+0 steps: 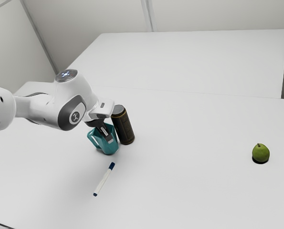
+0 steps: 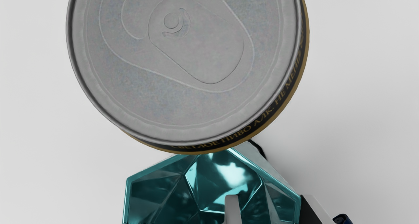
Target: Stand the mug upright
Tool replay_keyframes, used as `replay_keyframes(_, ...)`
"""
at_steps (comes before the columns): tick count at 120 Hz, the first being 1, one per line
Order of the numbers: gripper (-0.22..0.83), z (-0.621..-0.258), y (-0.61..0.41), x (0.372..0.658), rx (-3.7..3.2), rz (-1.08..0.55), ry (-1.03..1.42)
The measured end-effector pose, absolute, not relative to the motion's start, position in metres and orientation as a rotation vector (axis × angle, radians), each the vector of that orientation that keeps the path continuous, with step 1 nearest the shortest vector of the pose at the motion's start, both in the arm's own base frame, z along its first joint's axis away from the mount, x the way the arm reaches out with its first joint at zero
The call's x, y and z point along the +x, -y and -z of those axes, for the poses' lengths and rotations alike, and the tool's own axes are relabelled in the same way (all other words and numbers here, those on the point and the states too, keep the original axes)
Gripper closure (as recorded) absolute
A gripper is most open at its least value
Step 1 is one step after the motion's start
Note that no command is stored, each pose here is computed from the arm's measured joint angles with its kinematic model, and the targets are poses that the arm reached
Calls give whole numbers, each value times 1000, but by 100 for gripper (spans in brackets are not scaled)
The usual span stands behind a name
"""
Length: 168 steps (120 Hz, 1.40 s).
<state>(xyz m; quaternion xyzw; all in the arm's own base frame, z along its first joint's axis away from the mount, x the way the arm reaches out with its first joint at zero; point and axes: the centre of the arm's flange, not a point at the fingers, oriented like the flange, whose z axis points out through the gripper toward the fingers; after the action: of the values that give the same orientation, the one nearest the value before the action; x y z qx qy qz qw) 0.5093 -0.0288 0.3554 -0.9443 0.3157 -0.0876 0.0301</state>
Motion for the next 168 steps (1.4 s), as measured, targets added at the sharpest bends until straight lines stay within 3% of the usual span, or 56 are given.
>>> replay_keyframes(28,39,-357,30,509,-2912,275,-978)
replay_keyframes(60,33,-371,38,507,-2913,316,-991)
replay_keyframes(97,30,-434,51,492,-2956,379,-980)
replay_keyframes(126,16,-533,63,534,-2963,356,-878)
replay_keyframes(150,6,-560,79,590,-2978,212,-754)
replay_keyframes(168,3,-566,62,611,-3030,130,-637)
